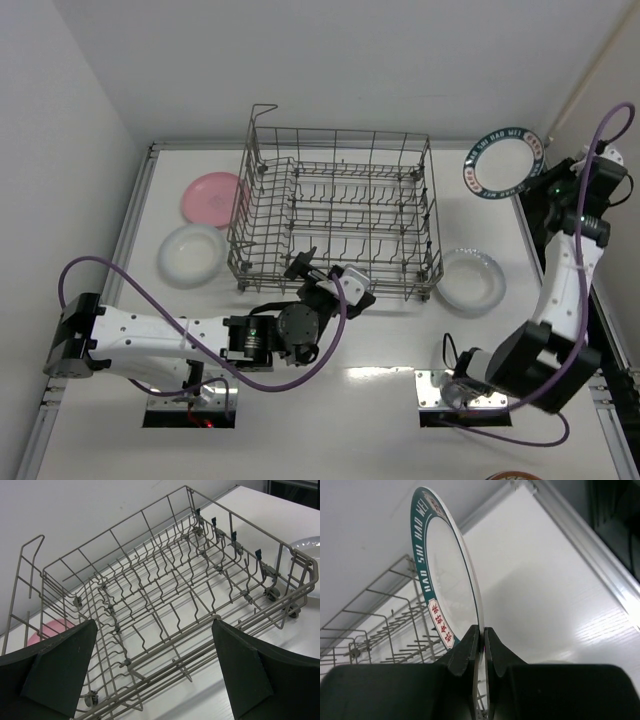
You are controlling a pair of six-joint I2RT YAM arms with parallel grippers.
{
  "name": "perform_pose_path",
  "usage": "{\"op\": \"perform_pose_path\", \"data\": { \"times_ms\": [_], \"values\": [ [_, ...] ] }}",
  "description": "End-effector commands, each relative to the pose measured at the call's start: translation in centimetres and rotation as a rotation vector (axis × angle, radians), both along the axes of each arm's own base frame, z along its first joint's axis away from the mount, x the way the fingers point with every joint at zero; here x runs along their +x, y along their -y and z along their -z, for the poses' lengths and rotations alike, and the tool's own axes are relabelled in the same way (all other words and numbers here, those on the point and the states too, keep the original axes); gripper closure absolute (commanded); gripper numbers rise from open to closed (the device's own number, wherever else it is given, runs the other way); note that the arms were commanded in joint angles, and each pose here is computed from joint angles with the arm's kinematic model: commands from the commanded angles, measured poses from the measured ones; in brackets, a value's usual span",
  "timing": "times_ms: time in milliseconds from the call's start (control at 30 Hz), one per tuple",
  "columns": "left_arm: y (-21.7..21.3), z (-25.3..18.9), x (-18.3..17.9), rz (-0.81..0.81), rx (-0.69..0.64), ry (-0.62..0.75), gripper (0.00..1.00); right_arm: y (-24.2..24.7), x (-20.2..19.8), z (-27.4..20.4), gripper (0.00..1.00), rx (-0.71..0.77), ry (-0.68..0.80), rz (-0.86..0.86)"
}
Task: Load the plates into the dish rack
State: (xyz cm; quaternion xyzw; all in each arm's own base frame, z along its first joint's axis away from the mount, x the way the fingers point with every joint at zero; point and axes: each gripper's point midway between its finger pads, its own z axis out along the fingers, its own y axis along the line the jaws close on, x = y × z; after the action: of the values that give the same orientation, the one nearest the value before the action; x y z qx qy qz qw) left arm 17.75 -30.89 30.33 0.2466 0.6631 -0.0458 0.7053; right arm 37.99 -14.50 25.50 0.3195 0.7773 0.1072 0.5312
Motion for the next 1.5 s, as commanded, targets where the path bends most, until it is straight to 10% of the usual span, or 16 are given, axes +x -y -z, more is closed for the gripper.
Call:
{"op": "perform_pose_path", "data": {
  "times_ms": [0, 633, 1467],
  "values": [
    [0.2, -0.4, -0.3, 0.003, -0.042, 0.002, 0.00, -0.6, -2.5, -2.2, 1.00, -0.091, 0.019, 0.071],
    [-0.1, -0.5, -0.3, 0.003, -0.043, 0.006, 0.00, -15.1, -7.8, -1.4, 1.00, -0.276, -0.047, -0.108],
    [-0.3, -0.7, -0.2, 0.002, -0.053, 0.010, 0.00, -19.0, -4.9, 2.6, 1.00, -0.594, -0.248, -0.032]
  ]
}}
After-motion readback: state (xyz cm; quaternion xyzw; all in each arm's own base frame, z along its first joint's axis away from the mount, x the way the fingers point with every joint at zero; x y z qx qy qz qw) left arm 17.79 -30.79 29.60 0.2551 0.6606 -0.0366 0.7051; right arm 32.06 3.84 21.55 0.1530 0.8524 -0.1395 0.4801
